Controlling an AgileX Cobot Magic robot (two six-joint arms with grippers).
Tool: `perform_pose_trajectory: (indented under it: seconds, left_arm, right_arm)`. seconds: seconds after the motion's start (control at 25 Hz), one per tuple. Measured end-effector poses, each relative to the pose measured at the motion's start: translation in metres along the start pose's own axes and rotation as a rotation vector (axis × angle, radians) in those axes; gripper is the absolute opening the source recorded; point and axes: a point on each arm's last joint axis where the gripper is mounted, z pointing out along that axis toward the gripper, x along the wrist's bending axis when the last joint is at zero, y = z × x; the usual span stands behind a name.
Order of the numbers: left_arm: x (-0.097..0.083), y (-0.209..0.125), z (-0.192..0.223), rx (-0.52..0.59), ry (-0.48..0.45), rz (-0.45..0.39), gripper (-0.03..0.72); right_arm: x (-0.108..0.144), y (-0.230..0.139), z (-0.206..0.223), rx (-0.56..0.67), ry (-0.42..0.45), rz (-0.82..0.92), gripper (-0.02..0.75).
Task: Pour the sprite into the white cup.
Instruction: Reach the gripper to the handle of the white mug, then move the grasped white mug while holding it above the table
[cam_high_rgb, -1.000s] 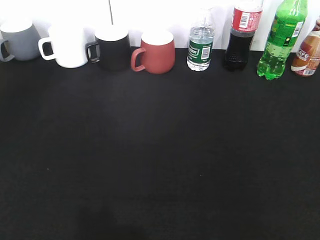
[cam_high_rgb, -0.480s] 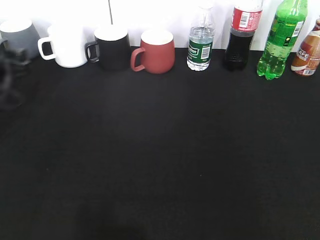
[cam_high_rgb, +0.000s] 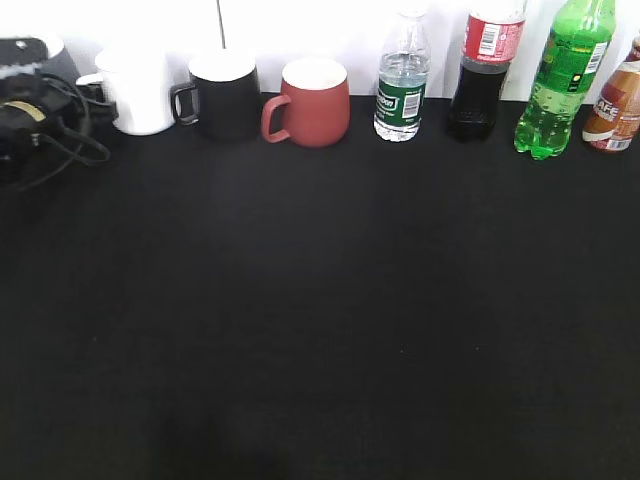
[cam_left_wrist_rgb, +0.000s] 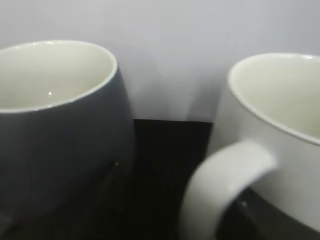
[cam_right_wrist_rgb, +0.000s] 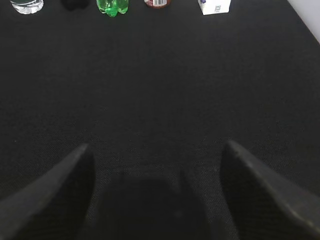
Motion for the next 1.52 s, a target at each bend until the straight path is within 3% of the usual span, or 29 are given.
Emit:
perform_pose_trajectory:
  seconds: [0.24,0.44,0.84,0.92,1.08,1.16,1.32,1.52]
  left_arm:
    - [0.000,0.001,0.020,-0.033,-0.004,-0.013,0.270]
    - [-0.004,0.001,0.020,-0.039,-0.070,0.084,0.105]
    - [-0.006,0.005,0.020,-0.125,-0.083,0.084,0.075]
    - [-0.005,0.023,0.007,-0.143,-0.070,0.073,0.070]
    - [-0.010,0.084,-0.058,-0.272,-0.063,0.050,0.069]
    - [-0.022,0.090,-0.107,-0.273,-0.089,0.049,0.069]
    - [-0.065,0.051,-0.188,-0.224,-0.256,0.078,0.068]
    - [-0.121,0.037,-0.219,-0.203,-0.466,0.104,0.067]
  right_arm:
    - [0.000,0.000,0.000,0.000,0.001,0.000,0.585]
    - [0.000,0.000,0.000,0.000,0.001,0.000,0.587]
    - [0.003,0.000,0.000,0.002,0.028,0.016,0.587]
    - [0.003,0.000,0.000,0.002,0.030,0.017,0.587]
    - [0.003,0.000,0.000,0.002,0.031,0.018,0.585]
    - [0.003,0.000,0.000,0.002,0.034,0.019,0.585]
    - [0.004,0.017,0.008,-0.010,0.033,0.022,0.586]
    - [0.005,0.062,0.081,-0.367,0.036,0.025,0.586]
